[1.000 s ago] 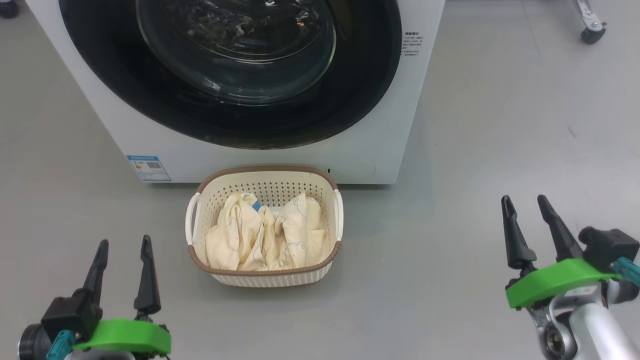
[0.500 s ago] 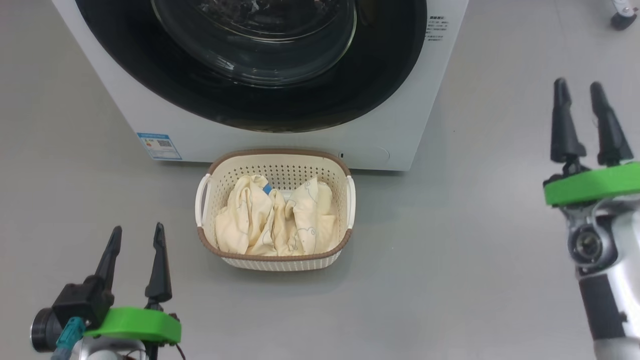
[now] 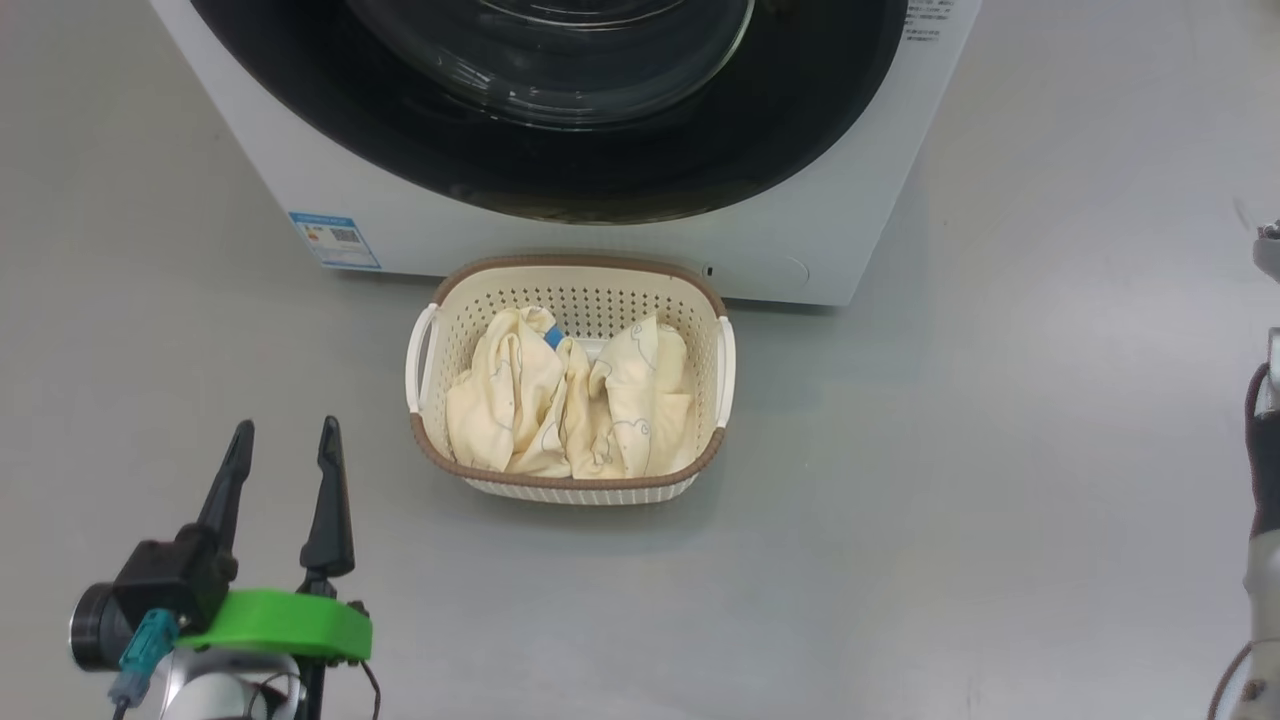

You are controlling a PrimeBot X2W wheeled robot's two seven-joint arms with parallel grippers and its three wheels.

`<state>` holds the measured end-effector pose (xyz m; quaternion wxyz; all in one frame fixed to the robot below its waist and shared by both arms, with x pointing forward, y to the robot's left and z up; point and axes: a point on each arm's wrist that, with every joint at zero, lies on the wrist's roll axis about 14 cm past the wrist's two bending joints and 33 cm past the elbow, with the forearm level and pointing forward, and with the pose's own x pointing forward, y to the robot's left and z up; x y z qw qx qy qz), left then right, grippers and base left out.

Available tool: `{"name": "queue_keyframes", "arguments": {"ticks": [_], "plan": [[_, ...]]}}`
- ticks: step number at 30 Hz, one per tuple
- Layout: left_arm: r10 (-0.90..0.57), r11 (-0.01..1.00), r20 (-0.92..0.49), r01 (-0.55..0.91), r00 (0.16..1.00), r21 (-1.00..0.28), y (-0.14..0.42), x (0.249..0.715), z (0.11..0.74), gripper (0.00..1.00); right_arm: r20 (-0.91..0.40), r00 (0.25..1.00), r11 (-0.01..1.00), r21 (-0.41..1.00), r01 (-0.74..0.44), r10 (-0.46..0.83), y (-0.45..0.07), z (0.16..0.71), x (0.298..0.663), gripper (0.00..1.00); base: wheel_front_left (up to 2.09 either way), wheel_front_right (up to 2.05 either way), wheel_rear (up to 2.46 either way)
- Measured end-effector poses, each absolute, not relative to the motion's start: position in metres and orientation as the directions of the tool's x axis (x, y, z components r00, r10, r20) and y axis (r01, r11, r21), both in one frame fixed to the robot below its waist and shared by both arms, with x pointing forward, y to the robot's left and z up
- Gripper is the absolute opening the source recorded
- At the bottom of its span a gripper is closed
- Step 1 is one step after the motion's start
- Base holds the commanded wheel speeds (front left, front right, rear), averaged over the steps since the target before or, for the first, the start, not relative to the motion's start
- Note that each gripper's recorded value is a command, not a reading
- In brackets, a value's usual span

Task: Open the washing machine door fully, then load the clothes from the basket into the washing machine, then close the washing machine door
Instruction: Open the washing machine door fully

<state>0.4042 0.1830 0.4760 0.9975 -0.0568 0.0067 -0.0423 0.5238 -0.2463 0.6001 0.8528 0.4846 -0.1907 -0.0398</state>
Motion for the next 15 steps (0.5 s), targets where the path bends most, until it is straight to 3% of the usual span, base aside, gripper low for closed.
{"name": "queue_keyframes", "arguments": {"ticks": [4,7,15], "plan": [[-0.082,0.99,-0.022,0.079,0.996,-0.113,0.184,0.406,0.471,1.0,0.179,0.942,0.357,0.932,-0.07,-0.283,-0.253,0.572,0.536,0.0,0.0,0.0,0.0],[-0.081,0.991,-0.025,0.077,0.996,-0.111,0.185,0.413,0.469,1.0,0.094,0.967,0.226,0.973,-0.039,-0.237,-0.242,0.549,0.55,0.0,0.0,0.0,0.0],[-0.09,0.989,-0.028,0.086,0.996,-0.119,0.18,0.428,0.465,1.0,0.024,0.999,0.131,0.991,-0.019,-0.032,-0.195,0.531,0.589,0.0,0.0,0.0,0.0]]}}
